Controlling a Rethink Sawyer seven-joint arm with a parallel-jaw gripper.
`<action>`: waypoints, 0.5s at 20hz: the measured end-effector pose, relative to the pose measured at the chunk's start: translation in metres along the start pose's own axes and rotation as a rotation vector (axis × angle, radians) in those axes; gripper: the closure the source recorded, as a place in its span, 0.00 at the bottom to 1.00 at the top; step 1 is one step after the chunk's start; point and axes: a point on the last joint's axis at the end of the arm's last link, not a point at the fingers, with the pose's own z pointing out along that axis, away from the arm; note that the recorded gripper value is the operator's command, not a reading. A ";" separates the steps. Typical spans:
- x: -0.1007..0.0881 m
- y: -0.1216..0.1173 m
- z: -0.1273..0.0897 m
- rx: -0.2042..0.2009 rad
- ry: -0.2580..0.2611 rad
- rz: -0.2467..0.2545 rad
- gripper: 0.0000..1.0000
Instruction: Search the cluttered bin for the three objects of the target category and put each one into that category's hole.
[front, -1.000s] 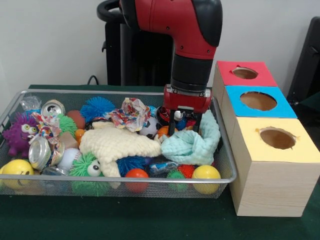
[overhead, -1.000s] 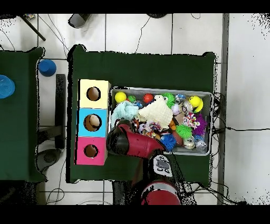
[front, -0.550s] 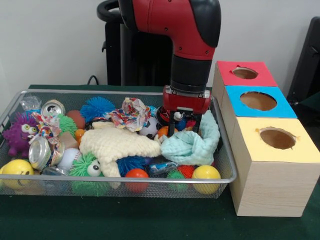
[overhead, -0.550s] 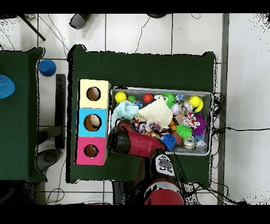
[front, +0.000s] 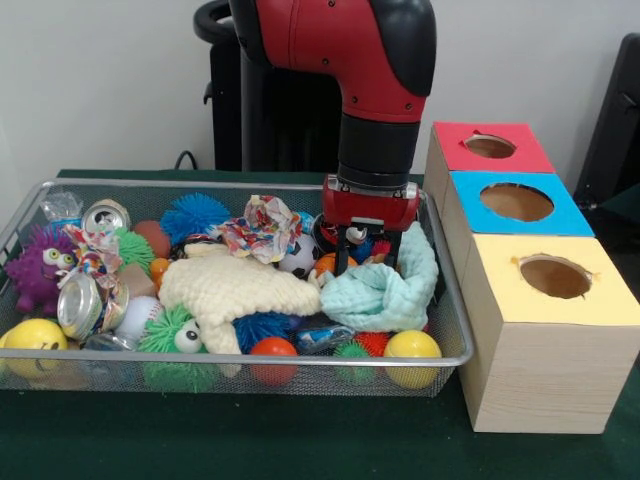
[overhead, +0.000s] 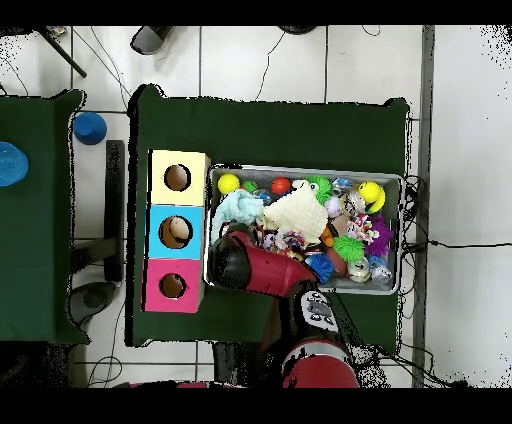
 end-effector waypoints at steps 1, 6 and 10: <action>0.000 0.000 0.000 0.000 -0.002 0.000 0.00; 0.002 0.000 0.000 0.002 -0.010 0.000 0.00; 0.004 0.000 0.000 0.004 -0.027 0.000 0.00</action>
